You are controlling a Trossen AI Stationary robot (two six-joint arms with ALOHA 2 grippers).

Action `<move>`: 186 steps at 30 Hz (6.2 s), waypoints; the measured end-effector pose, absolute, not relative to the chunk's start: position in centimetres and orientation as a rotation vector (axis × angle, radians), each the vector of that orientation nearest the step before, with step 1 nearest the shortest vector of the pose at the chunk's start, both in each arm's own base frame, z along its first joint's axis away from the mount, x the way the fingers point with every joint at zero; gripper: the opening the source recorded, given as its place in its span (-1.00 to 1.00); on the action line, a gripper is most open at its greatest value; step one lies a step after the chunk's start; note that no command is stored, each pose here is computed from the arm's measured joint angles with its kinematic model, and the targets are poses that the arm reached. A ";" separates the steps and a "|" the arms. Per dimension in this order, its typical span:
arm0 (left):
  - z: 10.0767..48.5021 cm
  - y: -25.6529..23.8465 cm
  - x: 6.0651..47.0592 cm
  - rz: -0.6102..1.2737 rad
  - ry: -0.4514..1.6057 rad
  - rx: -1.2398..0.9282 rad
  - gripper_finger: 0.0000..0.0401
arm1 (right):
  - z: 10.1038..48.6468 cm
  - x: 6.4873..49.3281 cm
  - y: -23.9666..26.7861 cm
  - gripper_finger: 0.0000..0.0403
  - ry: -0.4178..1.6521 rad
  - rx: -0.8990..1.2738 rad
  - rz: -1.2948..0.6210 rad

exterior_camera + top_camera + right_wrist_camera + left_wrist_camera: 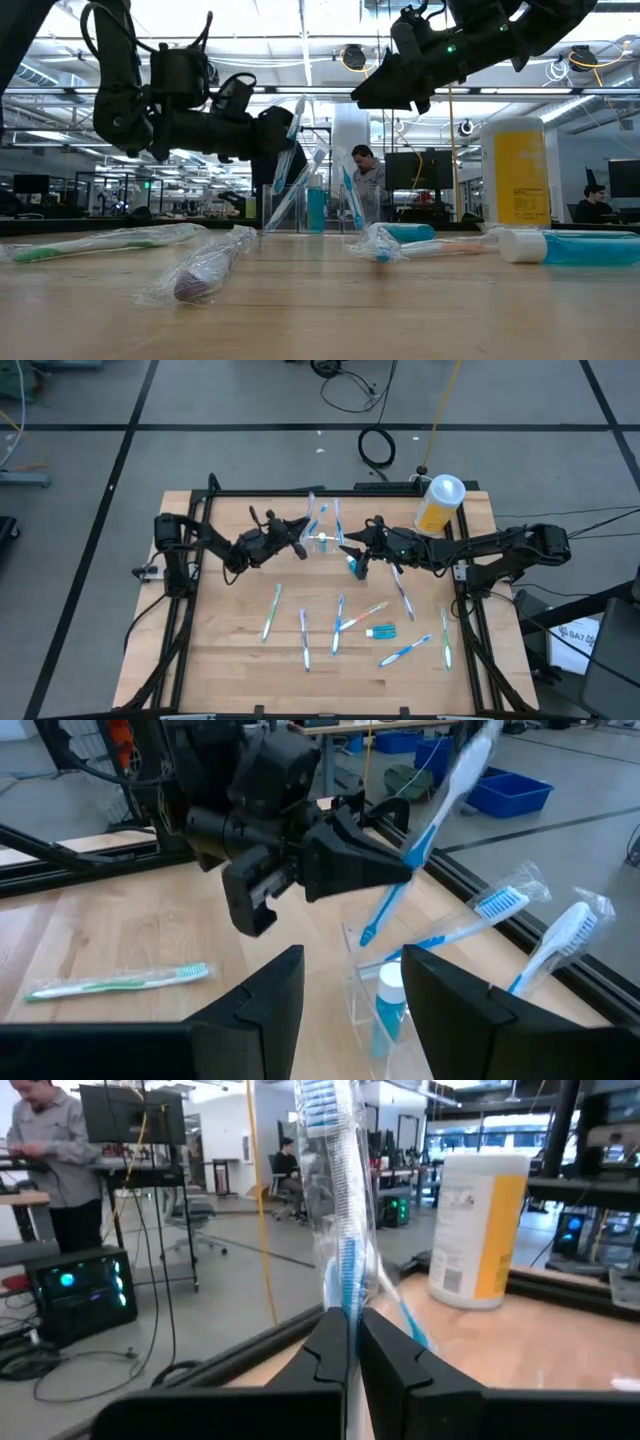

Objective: Pick & Place toothbrushing station
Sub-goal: Put the blue toothbrush into the transparent organizer, then put the mouthwash into the transparent organizer

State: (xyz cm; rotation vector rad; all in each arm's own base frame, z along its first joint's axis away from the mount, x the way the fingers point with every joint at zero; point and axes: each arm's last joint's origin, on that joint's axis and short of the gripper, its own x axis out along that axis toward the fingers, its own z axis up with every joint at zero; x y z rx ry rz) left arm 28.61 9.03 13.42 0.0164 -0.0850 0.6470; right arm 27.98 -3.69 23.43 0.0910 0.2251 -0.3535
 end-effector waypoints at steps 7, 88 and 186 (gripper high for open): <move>11.9 9.1 28.6 0.690 -0.015 0.002 -0.94 | 23.4 28.0 -3.7 -0.18 0.225 0.091 -0.353; 21.4 7.3 25.0 0.403 0.512 -0.090 0.04 | 21.5 30.4 -2.8 -0.04 0.664 0.320 -0.432; 22.9 6.2 25.8 0.315 0.527 -0.108 0.04 | 22.5 35.8 -5.8 -0.52 -0.046 -0.080 -0.357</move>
